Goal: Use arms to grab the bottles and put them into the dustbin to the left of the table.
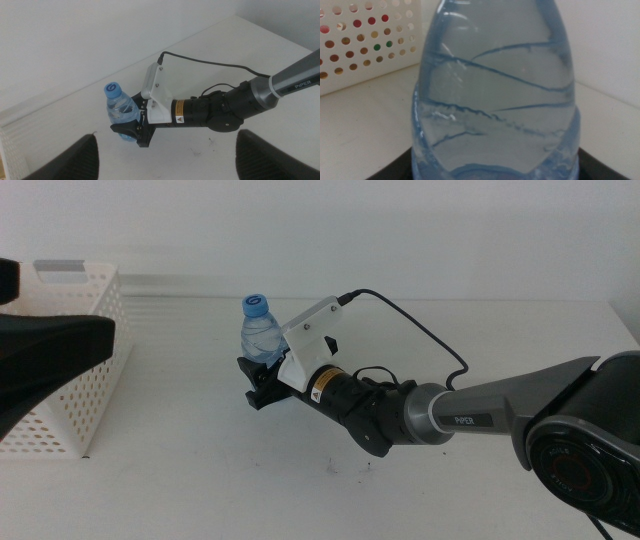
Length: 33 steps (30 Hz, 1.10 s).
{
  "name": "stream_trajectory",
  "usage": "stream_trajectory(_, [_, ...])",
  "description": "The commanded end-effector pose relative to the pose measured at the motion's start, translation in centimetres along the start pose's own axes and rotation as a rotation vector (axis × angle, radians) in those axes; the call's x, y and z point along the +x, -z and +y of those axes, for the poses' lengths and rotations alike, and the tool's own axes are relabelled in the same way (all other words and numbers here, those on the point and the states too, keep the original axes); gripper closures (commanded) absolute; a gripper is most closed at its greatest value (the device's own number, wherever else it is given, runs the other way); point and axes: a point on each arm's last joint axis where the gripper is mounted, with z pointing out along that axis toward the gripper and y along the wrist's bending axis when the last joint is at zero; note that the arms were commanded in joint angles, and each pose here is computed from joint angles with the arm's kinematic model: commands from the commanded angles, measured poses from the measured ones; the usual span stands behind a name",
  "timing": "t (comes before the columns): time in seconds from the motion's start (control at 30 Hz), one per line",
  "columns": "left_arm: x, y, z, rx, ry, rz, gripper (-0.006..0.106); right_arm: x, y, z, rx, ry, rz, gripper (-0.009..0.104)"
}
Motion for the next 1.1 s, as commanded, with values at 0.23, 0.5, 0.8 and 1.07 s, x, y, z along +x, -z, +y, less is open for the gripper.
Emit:
stream_trajectory(0.23, [-0.2,0.2,0.0,-0.002,0.004,-0.020,0.007,-1.9,3.5,0.9,-0.015,-0.037,0.069,0.009])
stream_trajectory(0.5, [-0.2,0.2,0.0,-0.002,0.004,-0.020,0.007,-5.1,16.5,1.5,0.004,-0.151,0.256,0.009])
stream_trajectory(0.8, [-0.2,0.2,0.0,-0.002,0.004,-0.020,0.007,-17.0,28.3,2.0,0.051,-0.119,0.455,0.009])
stream_trajectory(1.07, [-0.2,0.2,0.0,-0.002,0.004,-0.020,0.007,-24.6,33.7,1.8,0.028,-0.099,0.415,0.009])
